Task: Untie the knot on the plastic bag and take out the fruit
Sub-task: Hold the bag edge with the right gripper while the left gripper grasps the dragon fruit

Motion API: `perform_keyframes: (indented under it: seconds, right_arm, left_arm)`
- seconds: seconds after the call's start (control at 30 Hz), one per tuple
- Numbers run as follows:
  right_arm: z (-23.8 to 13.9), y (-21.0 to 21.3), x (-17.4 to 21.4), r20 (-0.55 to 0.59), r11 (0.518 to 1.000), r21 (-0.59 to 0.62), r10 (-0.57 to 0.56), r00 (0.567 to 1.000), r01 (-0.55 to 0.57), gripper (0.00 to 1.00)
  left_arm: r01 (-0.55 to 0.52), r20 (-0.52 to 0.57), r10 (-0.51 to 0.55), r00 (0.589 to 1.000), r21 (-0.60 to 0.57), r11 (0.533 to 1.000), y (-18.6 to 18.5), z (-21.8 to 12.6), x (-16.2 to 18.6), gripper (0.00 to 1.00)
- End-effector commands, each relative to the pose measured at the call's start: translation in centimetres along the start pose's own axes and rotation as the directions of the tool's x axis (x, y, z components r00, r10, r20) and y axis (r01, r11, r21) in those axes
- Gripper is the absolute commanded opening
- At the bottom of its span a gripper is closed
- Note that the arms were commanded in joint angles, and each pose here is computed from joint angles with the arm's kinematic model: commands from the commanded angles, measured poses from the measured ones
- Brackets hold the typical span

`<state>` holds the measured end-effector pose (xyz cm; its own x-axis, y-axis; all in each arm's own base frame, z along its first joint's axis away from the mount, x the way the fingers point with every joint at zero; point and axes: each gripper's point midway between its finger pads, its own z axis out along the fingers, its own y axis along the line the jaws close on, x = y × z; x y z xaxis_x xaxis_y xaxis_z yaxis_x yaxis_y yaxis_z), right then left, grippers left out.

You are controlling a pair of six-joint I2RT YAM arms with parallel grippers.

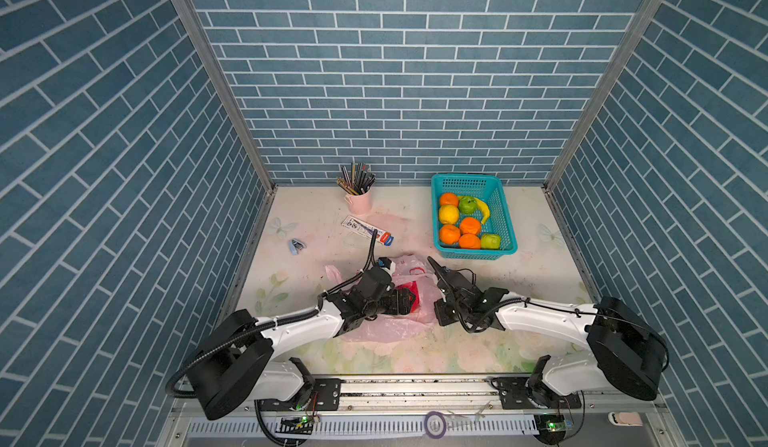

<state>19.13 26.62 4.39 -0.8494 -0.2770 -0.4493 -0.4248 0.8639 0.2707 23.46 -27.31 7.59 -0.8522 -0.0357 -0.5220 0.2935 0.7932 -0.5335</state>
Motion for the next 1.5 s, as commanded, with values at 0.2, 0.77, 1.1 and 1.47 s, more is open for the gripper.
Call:
perform_keyframes:
  seconds: [0.2, 0.77, 1.1, 1.47]
  right_arm:
    - [-0.3, 0.9, -1.4, 0.038, 0.998, -0.022, 0.068, 0.997, -0.067, 0.13]
    - [-2.5, -3.6, -0.7, 0.073, 0.963, 0.193, 0.178, 0.981, -0.189, 0.13]
    - [-3.8, -7.6, 1.3, 0.109, 0.902, 0.319, 0.272, 0.956, -0.292, 0.12]
    - [-5.0, -3.8, -2.1, 0.181, 0.966, 0.107, 0.214, 0.96, -0.235, 0.5]
  left_arm:
    - [-0.056, -0.007, 0.056, 0.998, 0.033, 0.998, -1.7, 2.1, -1.4, 0.87]
    - [-0.09, -0.088, 0.079, 0.993, -0.13, 0.987, 1.5, 3.6, 0.1, 0.88]
    - [-0.109, -0.077, 0.099, 0.992, -0.125, 0.986, 1.2, 3.6, -0.4, 0.88]
    - [-0.135, -0.055, 0.132, 0.99, -0.054, 0.989, -0.5, 3.9, -1.2, 0.6]
